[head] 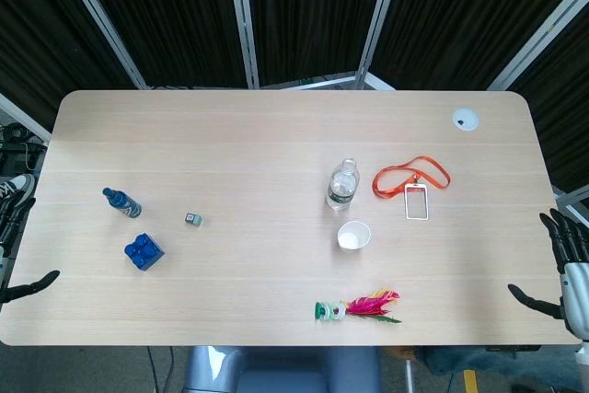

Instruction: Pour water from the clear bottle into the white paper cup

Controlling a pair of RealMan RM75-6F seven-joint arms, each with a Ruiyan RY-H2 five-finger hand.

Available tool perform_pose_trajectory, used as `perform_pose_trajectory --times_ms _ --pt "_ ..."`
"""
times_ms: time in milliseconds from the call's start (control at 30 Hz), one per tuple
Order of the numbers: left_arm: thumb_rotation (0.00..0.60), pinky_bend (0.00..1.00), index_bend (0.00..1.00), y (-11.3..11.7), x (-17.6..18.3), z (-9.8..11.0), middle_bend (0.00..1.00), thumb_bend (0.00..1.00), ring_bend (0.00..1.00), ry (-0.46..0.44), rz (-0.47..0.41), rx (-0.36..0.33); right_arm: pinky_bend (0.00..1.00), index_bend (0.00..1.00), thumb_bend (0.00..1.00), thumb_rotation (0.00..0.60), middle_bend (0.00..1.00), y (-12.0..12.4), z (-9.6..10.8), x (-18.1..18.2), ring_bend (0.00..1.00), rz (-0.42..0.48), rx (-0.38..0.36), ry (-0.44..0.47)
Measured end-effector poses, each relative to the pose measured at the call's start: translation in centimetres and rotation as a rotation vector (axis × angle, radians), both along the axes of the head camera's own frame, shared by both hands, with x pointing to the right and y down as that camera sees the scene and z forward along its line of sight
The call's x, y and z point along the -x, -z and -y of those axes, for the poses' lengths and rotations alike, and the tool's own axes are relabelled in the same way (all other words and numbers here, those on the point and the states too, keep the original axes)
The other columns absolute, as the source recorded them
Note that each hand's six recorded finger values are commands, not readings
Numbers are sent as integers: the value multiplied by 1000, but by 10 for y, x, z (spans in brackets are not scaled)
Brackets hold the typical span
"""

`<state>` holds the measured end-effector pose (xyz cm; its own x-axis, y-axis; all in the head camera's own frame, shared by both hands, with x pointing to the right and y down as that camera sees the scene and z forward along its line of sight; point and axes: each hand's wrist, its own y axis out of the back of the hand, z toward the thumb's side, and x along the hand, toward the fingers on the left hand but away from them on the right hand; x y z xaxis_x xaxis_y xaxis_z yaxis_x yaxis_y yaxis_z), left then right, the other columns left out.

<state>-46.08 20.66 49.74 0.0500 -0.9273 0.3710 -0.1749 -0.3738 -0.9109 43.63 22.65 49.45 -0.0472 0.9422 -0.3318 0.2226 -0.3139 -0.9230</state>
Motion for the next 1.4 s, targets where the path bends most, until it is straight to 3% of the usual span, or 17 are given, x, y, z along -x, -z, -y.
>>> perform_pose_trajectory --times_ms 333,467,700,967,1200,1400 --pt "600 0 0 2 0 0 0 0 0 2 -8 -3 0 0 0 600 0 -4 0 2 0 13 11 9" --pt "600 0 0 2 0 1 0 0 0 -2 -15 -11 0 0 0 600 0 -16 6 6 0 72 51 23" --pt "600 0 0 3 2 7 0 0 0 14 -28 -22 0 0 0 600 0 -72 37 6 0 218 190 67" --pt "600 0 0 -3 9 10 0 0 0 47 7 -8 0 0 0 600 0 -140 89 8 0 396 290 31" --pt "600 0 0 -15 15 16 0 0 0 85 53 15 0 0 0 600 0 -196 127 33 0 506 358 -6" --pt "600 0 0 -23 14 21 0 0 0 87 78 16 0 0 0 600 0 -227 145 66 0 606 415 -18"
